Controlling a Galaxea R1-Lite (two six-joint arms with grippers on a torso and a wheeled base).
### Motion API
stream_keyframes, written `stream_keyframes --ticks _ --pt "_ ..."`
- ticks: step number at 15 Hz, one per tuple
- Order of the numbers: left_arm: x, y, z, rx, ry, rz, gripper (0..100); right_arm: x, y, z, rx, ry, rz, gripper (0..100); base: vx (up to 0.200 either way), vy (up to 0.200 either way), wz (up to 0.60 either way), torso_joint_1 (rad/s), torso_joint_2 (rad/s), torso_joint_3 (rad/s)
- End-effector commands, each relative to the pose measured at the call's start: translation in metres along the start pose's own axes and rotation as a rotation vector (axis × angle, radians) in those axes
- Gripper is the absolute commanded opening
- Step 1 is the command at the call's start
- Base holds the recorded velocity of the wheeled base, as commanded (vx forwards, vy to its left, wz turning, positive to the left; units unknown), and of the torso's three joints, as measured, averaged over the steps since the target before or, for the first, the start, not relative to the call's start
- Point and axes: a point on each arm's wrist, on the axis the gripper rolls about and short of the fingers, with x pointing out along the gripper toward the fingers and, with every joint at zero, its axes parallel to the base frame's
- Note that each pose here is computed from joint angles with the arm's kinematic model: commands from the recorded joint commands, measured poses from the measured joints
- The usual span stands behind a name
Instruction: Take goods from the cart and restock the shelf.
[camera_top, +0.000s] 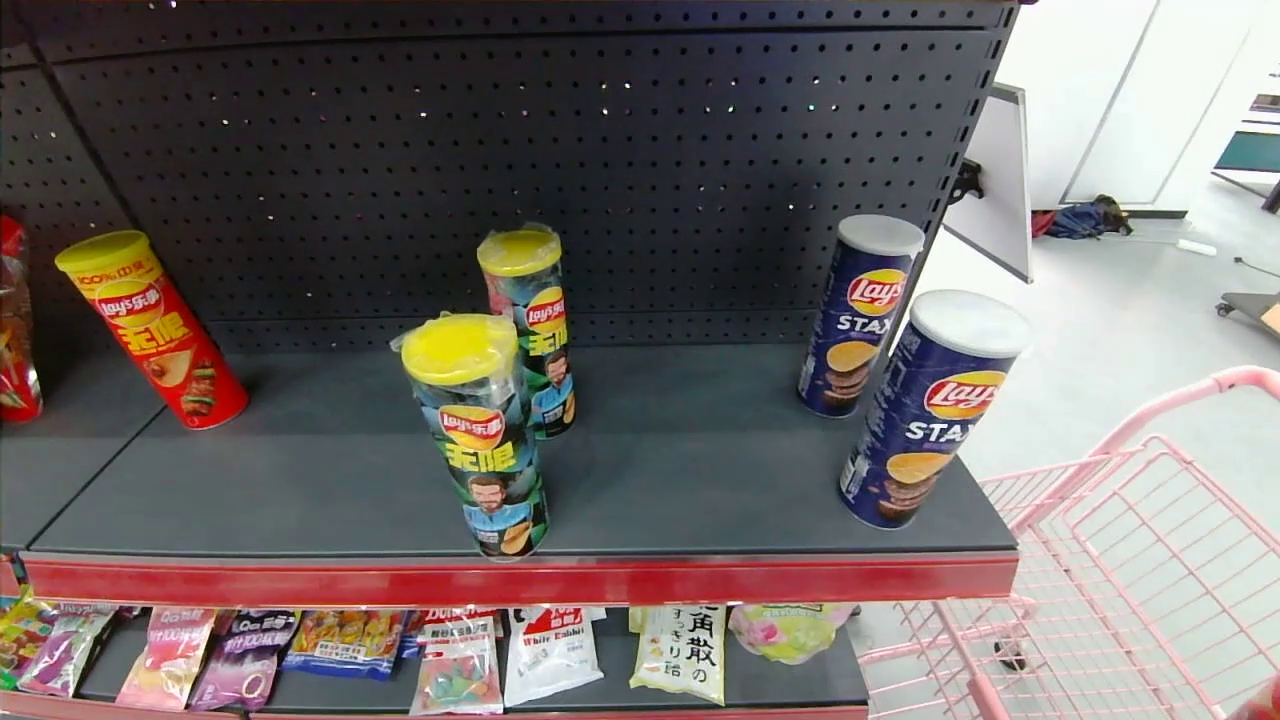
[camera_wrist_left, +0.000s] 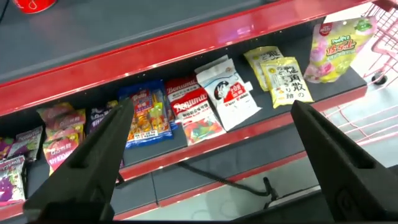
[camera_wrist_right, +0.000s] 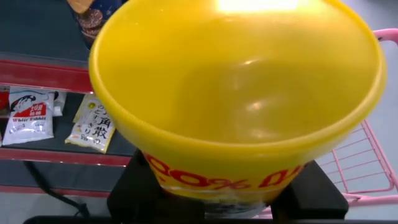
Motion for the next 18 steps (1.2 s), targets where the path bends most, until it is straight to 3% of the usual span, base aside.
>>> stream_keyframes --ticks 1,13,18 --pt "0.000 0.000 0.000 0.000 0.001 -0.001 100 -0.006 0.000 -0.004 0.009 -0.034 -0.001 0 0.000 0.200 0.00 -0.002 0.01 0.002" --pt "0.000 0.000 0.000 0.002 0.001 -0.001 100 -0.013 0.001 -0.020 0.024 -0.072 -0.001 0 0.000 0.200 0.00 0.004 0.00 0.004" --pt "0.000 0.000 0.000 0.005 0.000 0.000 100 -0.012 0.003 -0.023 0.021 -0.070 0.055 0 0.000 0.200 0.00 0.001 0.00 0.002"
